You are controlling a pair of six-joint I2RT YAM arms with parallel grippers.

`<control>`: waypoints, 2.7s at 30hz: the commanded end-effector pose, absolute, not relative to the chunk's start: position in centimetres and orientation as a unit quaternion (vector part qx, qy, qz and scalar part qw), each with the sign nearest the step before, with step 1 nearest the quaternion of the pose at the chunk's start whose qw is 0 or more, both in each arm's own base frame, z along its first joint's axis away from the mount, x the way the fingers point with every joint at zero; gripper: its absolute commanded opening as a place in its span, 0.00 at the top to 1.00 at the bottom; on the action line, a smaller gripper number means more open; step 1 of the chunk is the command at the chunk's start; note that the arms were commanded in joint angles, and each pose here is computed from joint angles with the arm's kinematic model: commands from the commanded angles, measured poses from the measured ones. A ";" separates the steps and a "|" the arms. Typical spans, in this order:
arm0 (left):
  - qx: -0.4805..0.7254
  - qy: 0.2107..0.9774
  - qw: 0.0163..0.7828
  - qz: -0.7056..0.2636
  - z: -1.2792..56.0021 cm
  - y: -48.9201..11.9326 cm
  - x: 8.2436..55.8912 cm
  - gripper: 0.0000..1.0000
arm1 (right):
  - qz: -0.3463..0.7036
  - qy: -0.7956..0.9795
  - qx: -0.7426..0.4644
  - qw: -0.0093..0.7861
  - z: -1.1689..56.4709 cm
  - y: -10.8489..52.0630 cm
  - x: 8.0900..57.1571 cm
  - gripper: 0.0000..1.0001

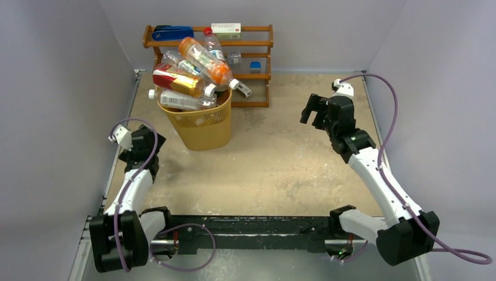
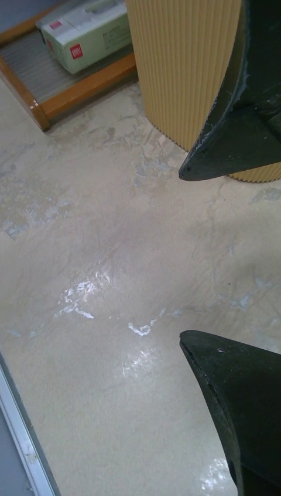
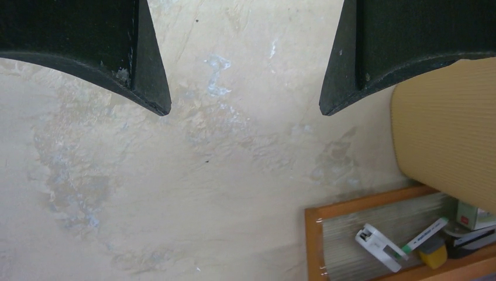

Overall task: Put the plastic bottles in the bin
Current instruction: Reset both arms

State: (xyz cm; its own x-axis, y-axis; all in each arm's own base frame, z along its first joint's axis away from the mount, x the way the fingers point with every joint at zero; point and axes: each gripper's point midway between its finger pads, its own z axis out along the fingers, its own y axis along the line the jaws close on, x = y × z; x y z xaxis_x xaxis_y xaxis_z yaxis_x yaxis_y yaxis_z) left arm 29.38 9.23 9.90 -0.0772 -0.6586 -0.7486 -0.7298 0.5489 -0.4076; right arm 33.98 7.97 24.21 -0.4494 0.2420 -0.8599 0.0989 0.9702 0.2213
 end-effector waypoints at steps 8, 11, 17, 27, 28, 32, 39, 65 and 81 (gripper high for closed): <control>-0.390 0.743 0.537 0.082 9.2 11.3 31.4 0.01 | 0.044 0.774 0.139 0.616 23.9 3.0 36.8 0.00; -0.367 0.752 0.542 0.081 9.1 11.1 31.8 0.01 | 0.017 0.760 0.155 0.631 23.2 0.9 37.1 0.00; -0.306 0.764 0.566 0.047 9.2 9.7 33.8 0.01 | -0.005 0.737 0.191 0.648 22.0 -2.5 37.4 0.00; -0.259 0.759 0.597 0.013 8.3 8.4 35.2 0.01 | -0.040 0.734 0.204 0.646 19.8 -5.1 37.9 0.00; -0.256 0.761 0.596 0.012 8.0 8.3 35.3 0.01 | -0.044 0.734 0.204 0.646 19.6 -5.4 37.9 0.00; -0.231 0.767 0.599 -0.011 7.5 7.7 36.1 0.01 | -0.053 0.726 0.201 0.655 19.0 -6.1 37.5 0.00; -0.212 0.759 0.614 -0.042 7.9 7.1 37.2 0.01 | -0.065 0.713 0.205 0.667 18.0 -7.1 37.3 0.00; -0.220 0.717 0.661 -0.014 8.8 9.2 38.1 0.01 | -0.116 0.676 0.226 0.692 15.3 -10.5 38.8 0.00; -0.183 0.681 0.708 -0.026 10.3 7.7 36.0 0.01 | -0.132 0.643 0.161 0.737 16.5 -9.8 38.4 0.00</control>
